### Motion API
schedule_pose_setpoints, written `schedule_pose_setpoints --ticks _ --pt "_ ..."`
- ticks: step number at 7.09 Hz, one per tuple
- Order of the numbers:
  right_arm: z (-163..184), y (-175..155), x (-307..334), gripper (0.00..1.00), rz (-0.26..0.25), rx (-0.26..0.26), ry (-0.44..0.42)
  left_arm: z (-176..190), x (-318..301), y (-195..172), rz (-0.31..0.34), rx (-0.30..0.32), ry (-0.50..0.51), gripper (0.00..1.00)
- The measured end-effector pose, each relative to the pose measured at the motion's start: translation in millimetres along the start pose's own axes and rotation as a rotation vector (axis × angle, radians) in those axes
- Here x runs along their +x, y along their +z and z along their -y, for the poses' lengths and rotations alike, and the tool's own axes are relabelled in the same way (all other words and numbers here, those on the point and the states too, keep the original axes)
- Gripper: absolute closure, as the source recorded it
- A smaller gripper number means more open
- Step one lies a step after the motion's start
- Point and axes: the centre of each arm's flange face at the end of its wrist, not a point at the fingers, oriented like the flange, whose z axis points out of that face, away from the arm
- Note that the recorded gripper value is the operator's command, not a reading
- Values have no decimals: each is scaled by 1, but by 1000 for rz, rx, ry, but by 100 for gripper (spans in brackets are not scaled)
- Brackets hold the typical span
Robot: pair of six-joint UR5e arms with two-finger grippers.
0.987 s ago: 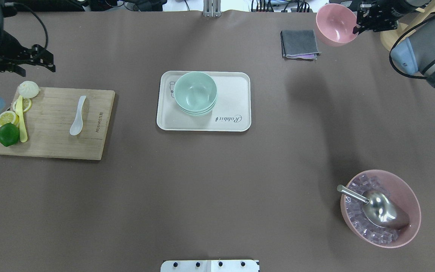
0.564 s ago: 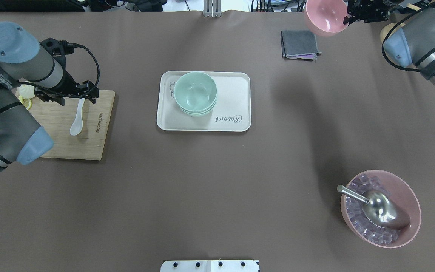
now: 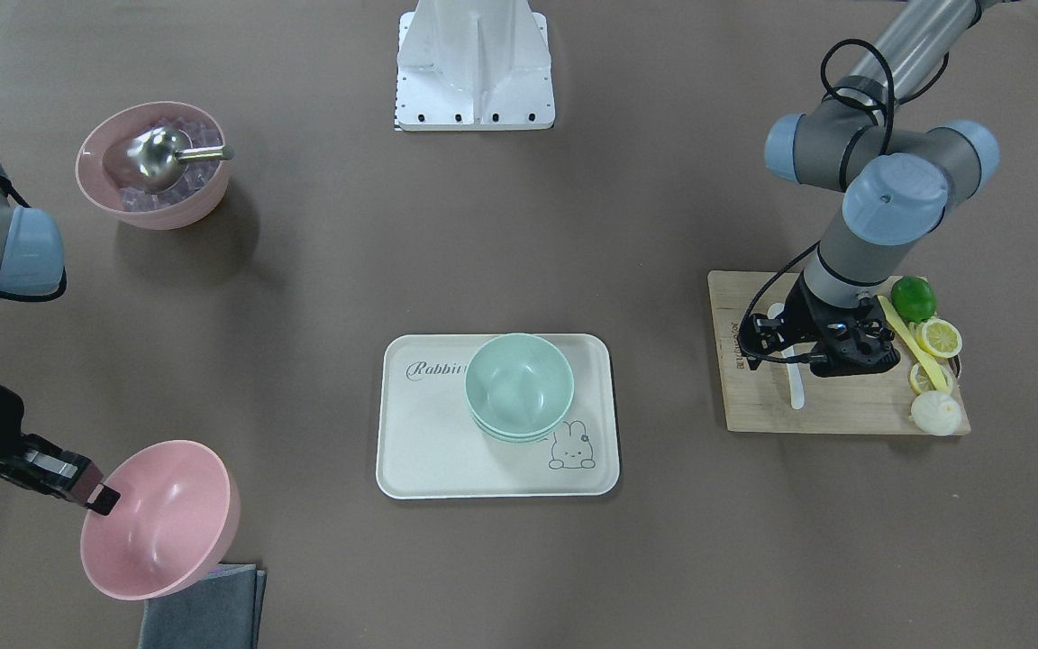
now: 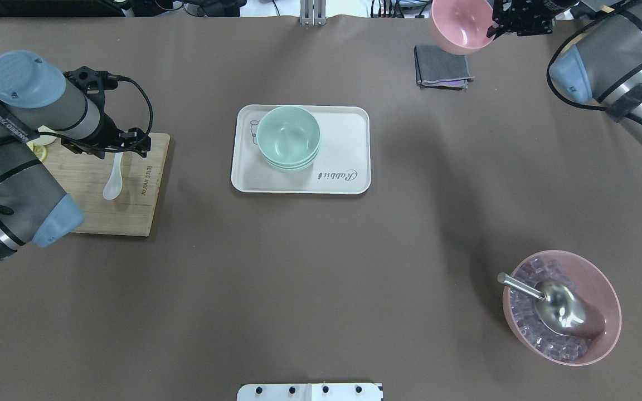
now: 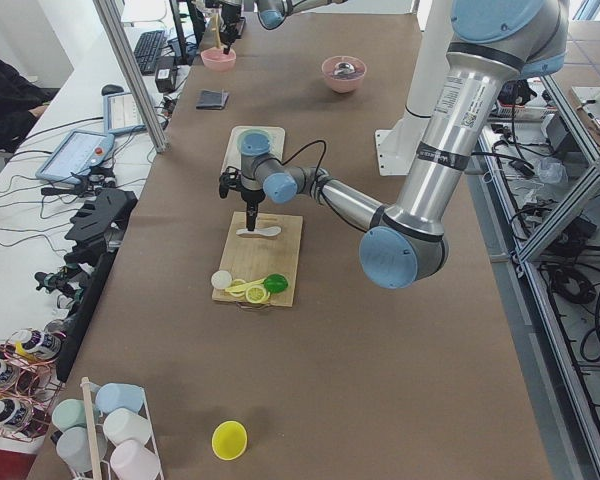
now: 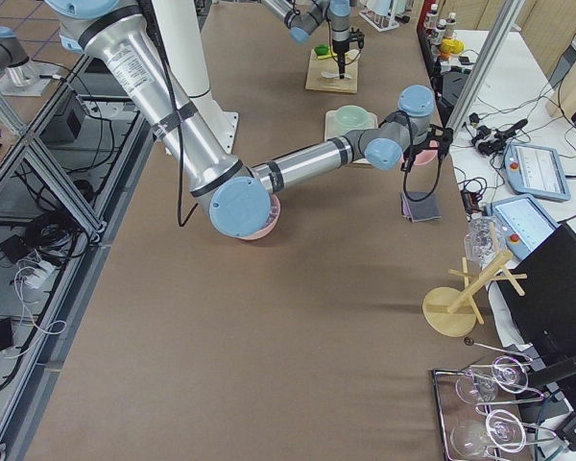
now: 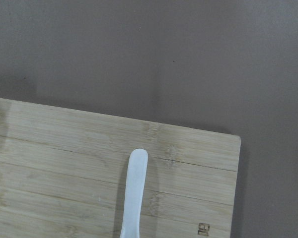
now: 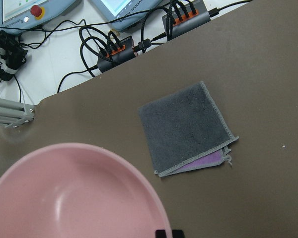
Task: Stack pink bowl on green and place spoon
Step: 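Lift the pink bowl with the right gripper while the left reaches the spoon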
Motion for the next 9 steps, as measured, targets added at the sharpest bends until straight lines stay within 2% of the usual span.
schedule_pose_setpoints --ticks 2,5,7,9 --pt "-13 6 -11 100 9 -11 2 -1 -9 10 15 -11 22 22" --pt "-25 14 -20 100 15 -22 -1 -6 -19 14 3 -4 36 30" --pt "-30 16 -24 100 20 -24 -10 -9 -25 18 3 -5 35 42" --pt "-32 15 -24 100 21 -24 -13 -9 -28 22 4 -6 34 49"
